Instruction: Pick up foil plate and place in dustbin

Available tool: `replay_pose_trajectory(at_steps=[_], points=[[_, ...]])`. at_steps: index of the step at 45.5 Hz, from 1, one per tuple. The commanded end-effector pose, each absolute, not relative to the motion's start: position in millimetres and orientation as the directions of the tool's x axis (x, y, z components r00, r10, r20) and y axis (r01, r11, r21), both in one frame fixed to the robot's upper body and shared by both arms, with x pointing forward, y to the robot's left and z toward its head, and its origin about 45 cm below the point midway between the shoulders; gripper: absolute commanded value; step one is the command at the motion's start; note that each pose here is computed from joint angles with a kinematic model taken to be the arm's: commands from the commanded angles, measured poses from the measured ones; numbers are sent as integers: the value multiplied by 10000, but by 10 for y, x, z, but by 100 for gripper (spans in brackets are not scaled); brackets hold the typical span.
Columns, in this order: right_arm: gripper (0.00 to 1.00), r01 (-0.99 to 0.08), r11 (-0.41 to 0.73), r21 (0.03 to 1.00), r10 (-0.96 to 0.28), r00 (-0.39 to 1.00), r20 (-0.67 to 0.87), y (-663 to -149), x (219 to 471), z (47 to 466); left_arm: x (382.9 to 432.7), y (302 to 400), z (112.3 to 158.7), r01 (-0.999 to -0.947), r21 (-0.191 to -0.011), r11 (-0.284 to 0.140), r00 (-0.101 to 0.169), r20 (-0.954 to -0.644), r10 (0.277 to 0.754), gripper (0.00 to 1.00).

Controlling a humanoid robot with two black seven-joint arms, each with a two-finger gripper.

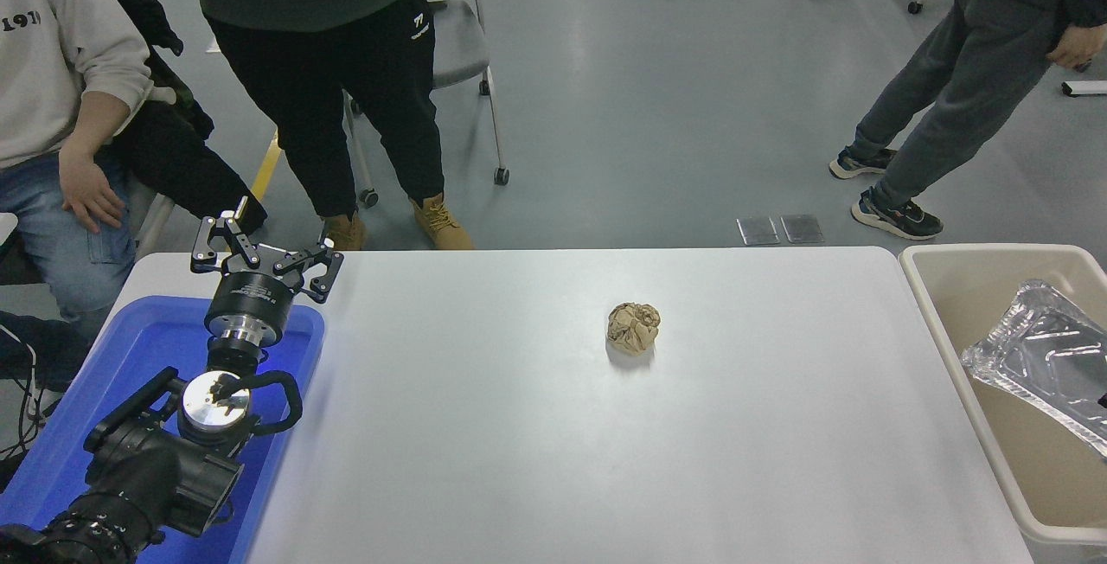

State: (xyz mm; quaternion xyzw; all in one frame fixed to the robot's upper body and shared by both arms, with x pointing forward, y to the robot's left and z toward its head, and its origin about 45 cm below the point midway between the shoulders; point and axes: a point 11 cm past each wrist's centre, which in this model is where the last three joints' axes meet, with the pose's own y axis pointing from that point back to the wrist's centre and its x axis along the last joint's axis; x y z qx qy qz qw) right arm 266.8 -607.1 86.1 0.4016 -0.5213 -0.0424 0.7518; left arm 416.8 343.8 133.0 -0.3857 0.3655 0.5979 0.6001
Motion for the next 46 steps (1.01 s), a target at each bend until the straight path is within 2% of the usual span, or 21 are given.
replay_pose_trajectory(at_steps=[1, 4, 6, 10, 11, 12, 21, 28, 35, 46], points=[[4, -3513, 6705, 6534, -4889, 4531, 7454, -6048, 2640, 815, 4169, 3438, 1331, -9996, -252, -130, 170, -8999, 4358, 99], [23, -3502, 6710, 6536, -4871, 4563, 7446, -6049, 2633, 811, 4164, 3439, 1326, -9996, -250, -127, 170, -9000, 4355, 99], [42, -3488, 6736, 6516, -4787, 4658, 7442, -6059, 2624, 814, 4169, 3438, 1332, -9996, -265, -123, 185, -9000, 4355, 99], [88, -3417, 6750, 6539, -4757, 4759, 7398, -6064, 2581, 786, 4169, 3438, 1332, -9996, -265, -123, 185, -9000, 4355, 99], [97, -3424, 6756, 6529, -4758, 4740, 7409, -6065, 2582, 787, 4169, 3438, 1332, -9996, -265, -123, 185, -9000, 4355, 99], [100, -3420, 6747, 6541, -4767, 4747, 7399, -6062, 2581, 783, 4169, 3438, 1331, -9996, -252, -130, 170, -8999, 4358, 99], [100, -3312, 6583, 6760, -4947, 4866, 7201, -6014, 2552, 718, 4169, 3438, 1332, -9996, -265, -123, 185, -9000, 4355, 99], [100, -3365, 6195, 7092, -5216, 4987, 6923, -5891, 2638, 680, 4164, 3439, 1326, -9996, -250, -127, 170, -9000, 4355, 99], [100, -3858, 5962, 7040, -5311, 4680, 7063, -5853, 2946, 925, 4169, 3438, 1332, -9996, -265, -123, 185, -9000, 4355, 99], [100, -5352, 5336, 6548, -5541, 3637, 7488, -5692, 3709, 1728, 4164, 3440, 1324, -9996, -237, -133, 155, -8999, 4358, 99]])
